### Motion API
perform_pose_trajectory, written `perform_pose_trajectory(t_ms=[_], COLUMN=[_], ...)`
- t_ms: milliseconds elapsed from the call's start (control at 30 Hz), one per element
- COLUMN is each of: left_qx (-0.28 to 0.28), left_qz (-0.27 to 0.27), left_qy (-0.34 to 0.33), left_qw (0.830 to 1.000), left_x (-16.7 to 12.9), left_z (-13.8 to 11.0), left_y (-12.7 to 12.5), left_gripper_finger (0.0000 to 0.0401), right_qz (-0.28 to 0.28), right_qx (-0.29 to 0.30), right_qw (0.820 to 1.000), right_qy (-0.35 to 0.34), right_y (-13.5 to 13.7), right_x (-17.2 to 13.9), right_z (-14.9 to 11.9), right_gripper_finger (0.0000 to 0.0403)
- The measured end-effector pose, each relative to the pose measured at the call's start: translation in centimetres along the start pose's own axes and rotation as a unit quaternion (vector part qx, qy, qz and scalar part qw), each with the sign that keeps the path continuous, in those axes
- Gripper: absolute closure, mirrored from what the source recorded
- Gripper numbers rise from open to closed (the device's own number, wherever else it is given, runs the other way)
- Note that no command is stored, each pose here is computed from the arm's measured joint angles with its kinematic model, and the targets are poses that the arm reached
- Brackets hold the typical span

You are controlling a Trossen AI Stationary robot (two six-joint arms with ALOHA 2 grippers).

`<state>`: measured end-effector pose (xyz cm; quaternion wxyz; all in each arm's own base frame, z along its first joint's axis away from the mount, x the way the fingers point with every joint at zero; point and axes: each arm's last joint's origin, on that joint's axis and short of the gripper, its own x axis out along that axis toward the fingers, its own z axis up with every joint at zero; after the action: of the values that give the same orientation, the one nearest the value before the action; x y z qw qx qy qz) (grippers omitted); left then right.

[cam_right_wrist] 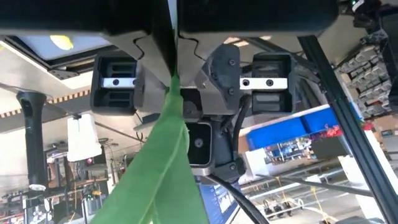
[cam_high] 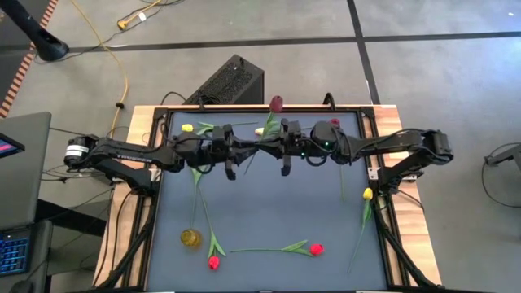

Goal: Sort flowers into vase by color
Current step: Put the right dark red flower into the red vase

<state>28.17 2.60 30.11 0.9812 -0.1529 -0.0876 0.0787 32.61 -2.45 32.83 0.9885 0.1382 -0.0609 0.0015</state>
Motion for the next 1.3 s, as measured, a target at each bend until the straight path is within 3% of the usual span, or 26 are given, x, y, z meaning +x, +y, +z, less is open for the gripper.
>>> perform_pose_trajectory(t_ms=[167,333,600,767,1067,1300], left_qx=[0.012,0.003,-0.001,-0.006,-0.016,-0.028], left_qz=[0.042,0.071,0.077,0.078,0.082,0.089], left_qy=[0.04,0.085,0.105,0.106,0.114,0.126], left_qw=[0.998,0.994,0.992,0.991,0.99,0.988], left_x=[-0.1,-0.5,-0.6,-0.6,-0.7,-0.7], left_z=[-0.8,-1.4,-1.7,-1.7,-1.9,-2.2], left_y=[0.5,1.1,1.2,1.2,1.2,1.3], left_gripper_finger=[0.0239,0.0199,0.0194,0.0194,0.0194,0.0194], right_qz=[-0.025,-0.094,-0.235,-0.303,-0.389,-0.427], right_qx=[-0.021,-0.035,-0.059,-0.07,-0.077,-0.062], right_qw=[0.999,0.991,0.958,0.942,0.914,0.899], right_qy=[0.036,0.085,0.152,0.128,0.082,0.075], right_y=[-0.6,-2.2,-5.1,-6.2,-7.4,-8.2], right_x=[-1.9,-5.6,-12.1,-15.5,-19.8,-21.5], right_z=[1.5,3.7,6.0,7.9,8.5,7.3], right_gripper_finger=[0.0378,0.0368,0.0377,0.0372,0.0373,0.0374])
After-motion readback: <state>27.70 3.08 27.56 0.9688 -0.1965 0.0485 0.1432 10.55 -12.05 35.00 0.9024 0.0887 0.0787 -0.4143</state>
